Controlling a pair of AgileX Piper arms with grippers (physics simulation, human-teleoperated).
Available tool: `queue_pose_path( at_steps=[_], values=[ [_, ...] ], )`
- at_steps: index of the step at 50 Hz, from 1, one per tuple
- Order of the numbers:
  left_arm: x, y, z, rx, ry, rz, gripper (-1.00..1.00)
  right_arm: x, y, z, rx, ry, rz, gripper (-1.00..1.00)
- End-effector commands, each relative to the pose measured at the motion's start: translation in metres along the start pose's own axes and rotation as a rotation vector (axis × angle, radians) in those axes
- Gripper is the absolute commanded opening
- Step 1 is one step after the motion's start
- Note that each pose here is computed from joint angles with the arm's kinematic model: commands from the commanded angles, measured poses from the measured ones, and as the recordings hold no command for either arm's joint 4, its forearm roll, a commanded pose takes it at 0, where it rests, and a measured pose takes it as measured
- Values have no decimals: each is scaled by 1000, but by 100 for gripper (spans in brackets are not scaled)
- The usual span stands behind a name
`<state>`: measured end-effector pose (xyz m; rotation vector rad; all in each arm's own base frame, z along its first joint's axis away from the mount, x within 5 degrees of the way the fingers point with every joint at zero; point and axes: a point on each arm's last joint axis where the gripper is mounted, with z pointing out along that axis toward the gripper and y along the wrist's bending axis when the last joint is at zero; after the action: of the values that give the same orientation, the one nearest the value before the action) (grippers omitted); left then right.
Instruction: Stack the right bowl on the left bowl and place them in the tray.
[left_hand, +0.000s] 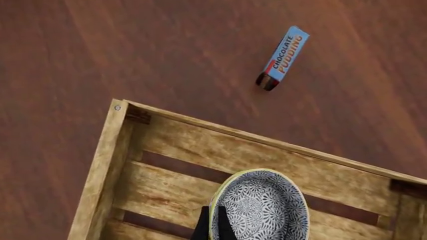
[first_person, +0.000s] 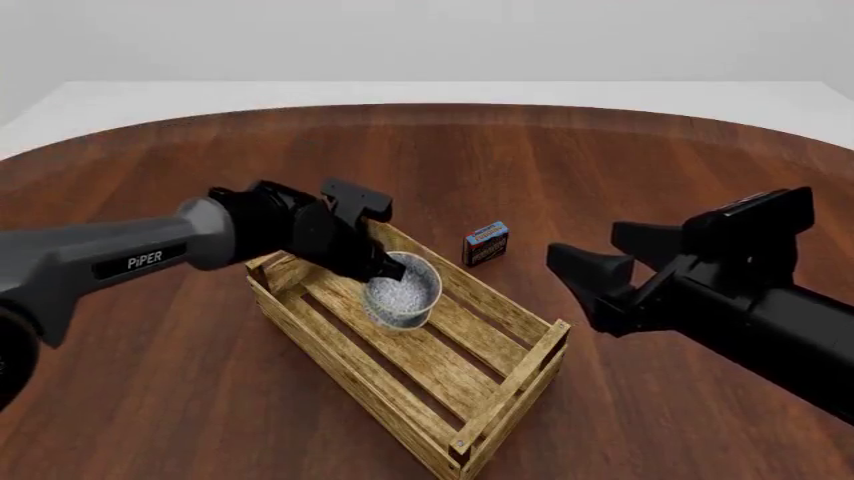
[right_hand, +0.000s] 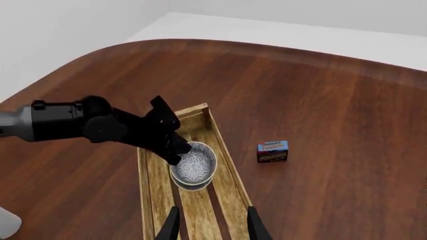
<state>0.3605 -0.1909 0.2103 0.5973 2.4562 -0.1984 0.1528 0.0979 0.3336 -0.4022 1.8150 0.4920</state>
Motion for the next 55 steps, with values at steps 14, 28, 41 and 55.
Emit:
queue_pose_path(
  at_steps=[14,28,41,55],
  values=[
    [3,0,9,2,11,-88,-100,-1,0,-2,-2,-5,-3,100],
    [6,-2,14,3,21,-89,-100,0,1,-2,-3,-4,-3,100],
    [9,-4,19,5,36,-76,100,0,0,-1,-1,-1,-3,100],
    [7,-3,11,5,27,-68,100,0,0,-1,-1,-3,-3,100]
  ],
)
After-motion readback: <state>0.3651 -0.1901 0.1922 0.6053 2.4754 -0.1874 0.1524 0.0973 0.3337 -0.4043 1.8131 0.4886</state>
